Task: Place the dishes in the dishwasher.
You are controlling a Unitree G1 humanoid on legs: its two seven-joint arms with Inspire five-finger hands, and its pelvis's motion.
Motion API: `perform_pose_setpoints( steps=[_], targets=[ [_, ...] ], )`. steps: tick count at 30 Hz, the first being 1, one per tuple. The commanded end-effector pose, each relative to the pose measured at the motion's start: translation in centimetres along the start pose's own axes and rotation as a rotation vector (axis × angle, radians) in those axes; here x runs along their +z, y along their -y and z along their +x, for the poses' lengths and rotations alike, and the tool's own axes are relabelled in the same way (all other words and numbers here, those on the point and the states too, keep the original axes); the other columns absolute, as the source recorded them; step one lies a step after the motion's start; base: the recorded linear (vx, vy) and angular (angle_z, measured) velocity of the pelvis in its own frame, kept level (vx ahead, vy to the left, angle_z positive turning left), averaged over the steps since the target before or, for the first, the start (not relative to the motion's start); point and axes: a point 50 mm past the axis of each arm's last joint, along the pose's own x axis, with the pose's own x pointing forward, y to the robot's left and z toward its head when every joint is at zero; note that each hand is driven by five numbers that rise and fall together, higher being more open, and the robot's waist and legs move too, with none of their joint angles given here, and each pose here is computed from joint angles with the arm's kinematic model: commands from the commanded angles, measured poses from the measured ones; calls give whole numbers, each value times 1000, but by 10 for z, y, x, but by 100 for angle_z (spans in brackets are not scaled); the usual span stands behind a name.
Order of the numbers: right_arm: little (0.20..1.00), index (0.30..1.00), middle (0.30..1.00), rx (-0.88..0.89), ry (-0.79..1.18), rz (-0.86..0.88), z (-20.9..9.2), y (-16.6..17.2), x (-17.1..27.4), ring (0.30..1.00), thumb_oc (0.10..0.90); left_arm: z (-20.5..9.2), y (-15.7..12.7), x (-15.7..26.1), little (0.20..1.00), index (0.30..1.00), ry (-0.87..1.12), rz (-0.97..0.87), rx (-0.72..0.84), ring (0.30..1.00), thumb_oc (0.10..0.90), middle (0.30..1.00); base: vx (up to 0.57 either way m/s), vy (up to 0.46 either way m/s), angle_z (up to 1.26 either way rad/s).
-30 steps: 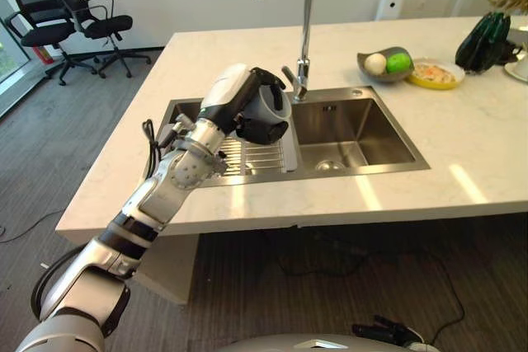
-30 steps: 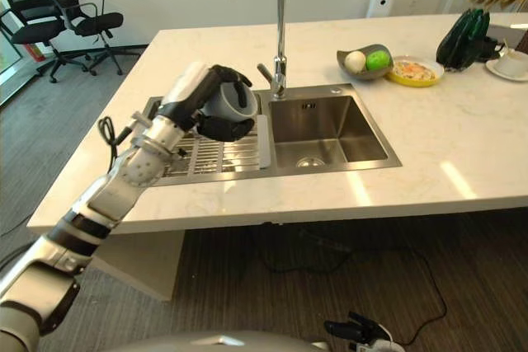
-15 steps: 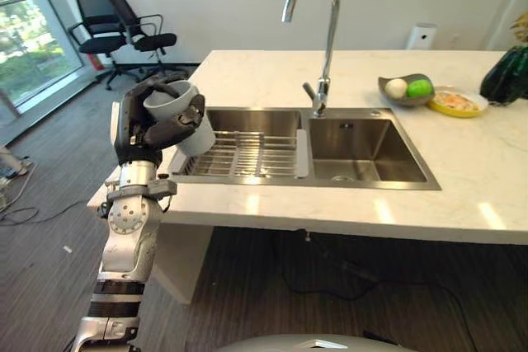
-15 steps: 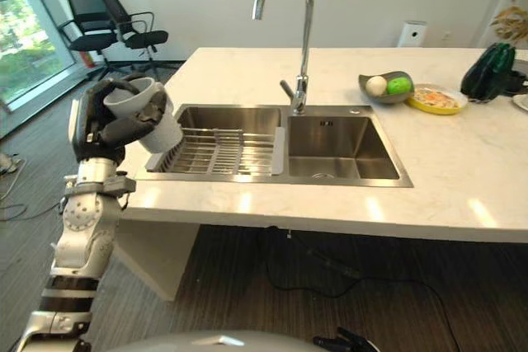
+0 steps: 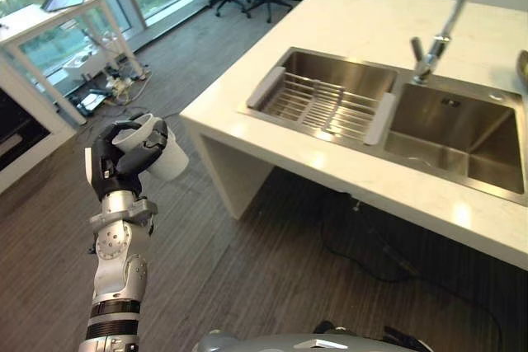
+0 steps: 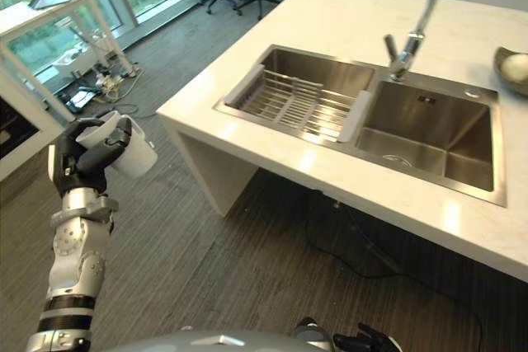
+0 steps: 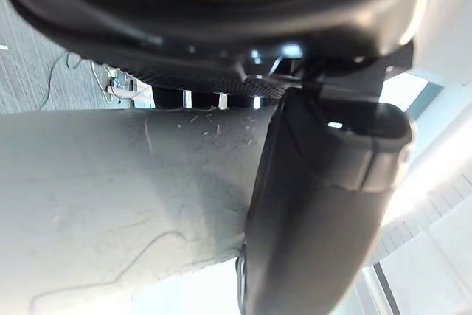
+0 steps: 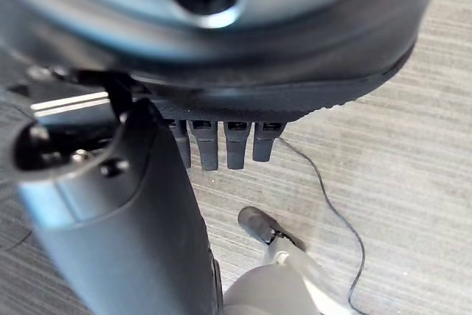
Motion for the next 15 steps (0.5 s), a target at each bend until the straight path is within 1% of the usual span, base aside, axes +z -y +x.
perform_pose_setpoints(
  steps=[1,2,4,5,7,8,9,10,11,12,13,14,15],
  targets=[
    [900,900,900,69,52,111,3,-30,6,900,800,17,21,79,300,300,389,163,-154,300,400,300,-99,390,160],
    [900,900,900,63,50,116,3,-29,6,900,800,16,24,81,300,300,402,206,-181,300,400,300,-100,399,217],
    [900,900,900,64,50,117,3,-29,6,900,800,16,25,81,300,300,402,208,-181,300,400,300,-9,272,197],
    [900,900,900,53,29,101,4,-29,4,900,800,11,28,80,300,300,410,287,-225,300,400,300,22,558,143],
    [900,900,900,49,1,92,6,-31,3,900,800,8,34,78,300,300,411,303,-258,300,400,300,42,689,79],
    [900,900,900,57,-2,83,7,-36,6,900,800,4,45,78,300,300,427,331,-325,300,400,300,59,514,69],
    [900,900,900,57,-2,84,7,-36,6,900,800,4,46,79,300,300,428,331,-326,300,400,300,202,614,91],
    [900,900,900,67,18,66,9,-41,15,900,800,1,59,75,300,300,424,309,-383,300,400,300,132,287,118],
    [900,900,900,67,21,67,9,-41,16,900,800,2,60,75,300,300,427,307,-383,300,400,300,215,409,132],
    [900,900,900,68,45,66,11,-41,25,900,800,1,75,73,300,300,431,277,-444,300,400,300,274,390,135],
    [900,900,900,51,61,65,11,-37,30,900,800,-3,98,68,300,300,415,201,-536,300,400,300,264,414,194],
    [900,900,900,46,76,65,11,-36,33,900,800,-4,113,64,300,300,402,178,-599,300,400,300,182,269,267],
    [900,900,900,45,77,67,11,-35,33,900,800,-4,114,64,300,300,403,177,-600,300,400,300,56,84,260]
  ],
)
